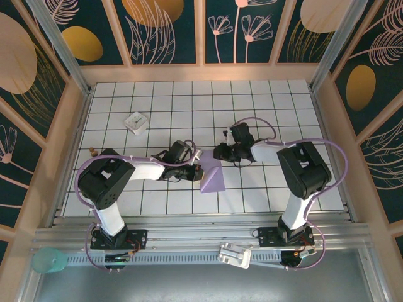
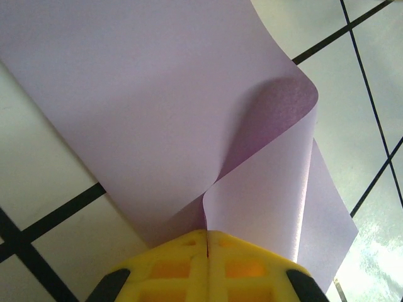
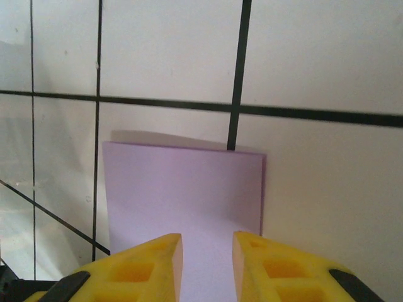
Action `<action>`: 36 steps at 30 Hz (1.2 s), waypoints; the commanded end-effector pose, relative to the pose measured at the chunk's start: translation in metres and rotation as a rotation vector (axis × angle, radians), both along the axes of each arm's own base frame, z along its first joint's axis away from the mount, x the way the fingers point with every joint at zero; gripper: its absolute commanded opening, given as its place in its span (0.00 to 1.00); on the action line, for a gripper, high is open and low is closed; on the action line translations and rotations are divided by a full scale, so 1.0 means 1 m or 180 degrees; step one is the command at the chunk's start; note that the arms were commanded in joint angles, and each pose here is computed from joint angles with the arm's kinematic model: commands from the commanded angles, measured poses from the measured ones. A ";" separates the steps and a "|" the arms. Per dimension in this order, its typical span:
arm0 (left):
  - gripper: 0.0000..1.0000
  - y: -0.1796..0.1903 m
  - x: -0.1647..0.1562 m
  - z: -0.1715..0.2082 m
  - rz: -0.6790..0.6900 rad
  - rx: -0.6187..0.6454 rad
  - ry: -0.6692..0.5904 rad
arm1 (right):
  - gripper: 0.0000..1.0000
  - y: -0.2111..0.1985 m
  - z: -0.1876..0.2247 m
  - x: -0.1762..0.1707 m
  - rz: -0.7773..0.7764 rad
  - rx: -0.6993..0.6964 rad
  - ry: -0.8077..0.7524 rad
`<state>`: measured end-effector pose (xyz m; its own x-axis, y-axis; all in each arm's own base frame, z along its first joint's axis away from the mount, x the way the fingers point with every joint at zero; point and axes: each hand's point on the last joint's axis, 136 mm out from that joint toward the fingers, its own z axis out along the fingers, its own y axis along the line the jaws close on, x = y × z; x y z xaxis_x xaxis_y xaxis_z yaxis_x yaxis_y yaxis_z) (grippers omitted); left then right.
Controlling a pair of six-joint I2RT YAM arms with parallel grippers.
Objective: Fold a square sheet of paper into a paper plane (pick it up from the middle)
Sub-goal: Fold the triangle a second time at the center of the table.
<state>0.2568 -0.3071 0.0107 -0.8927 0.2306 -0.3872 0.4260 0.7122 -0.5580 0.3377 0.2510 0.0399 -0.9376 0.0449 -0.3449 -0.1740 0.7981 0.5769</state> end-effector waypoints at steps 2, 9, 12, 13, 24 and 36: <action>0.00 0.050 -0.025 -0.060 0.0177 0.0856 0.0357 | 0.28 -0.005 0.038 0.009 -0.0022 0.0020 -0.0239; 0.00 0.050 -0.026 -0.062 0.0190 0.0868 0.0391 | 0.09 0.002 0.041 -0.075 0.0063 0.0499 0.0086; 0.00 0.050 -0.025 -0.063 0.0193 0.0881 0.0390 | 0.02 0.024 0.041 -0.115 0.0287 0.0676 0.0167; 0.00 0.051 -0.024 -0.064 0.0204 0.0894 0.0397 | 0.00 0.029 0.040 -0.123 0.0330 0.0724 0.0173; 0.00 0.052 -0.025 -0.066 0.0192 0.0938 0.0415 | 0.00 0.064 0.016 -0.147 0.0552 0.0770 0.0254; 0.00 0.053 -0.026 -0.067 0.0196 0.0932 0.0420 | 0.00 0.074 0.007 -0.144 0.0597 0.0721 0.0276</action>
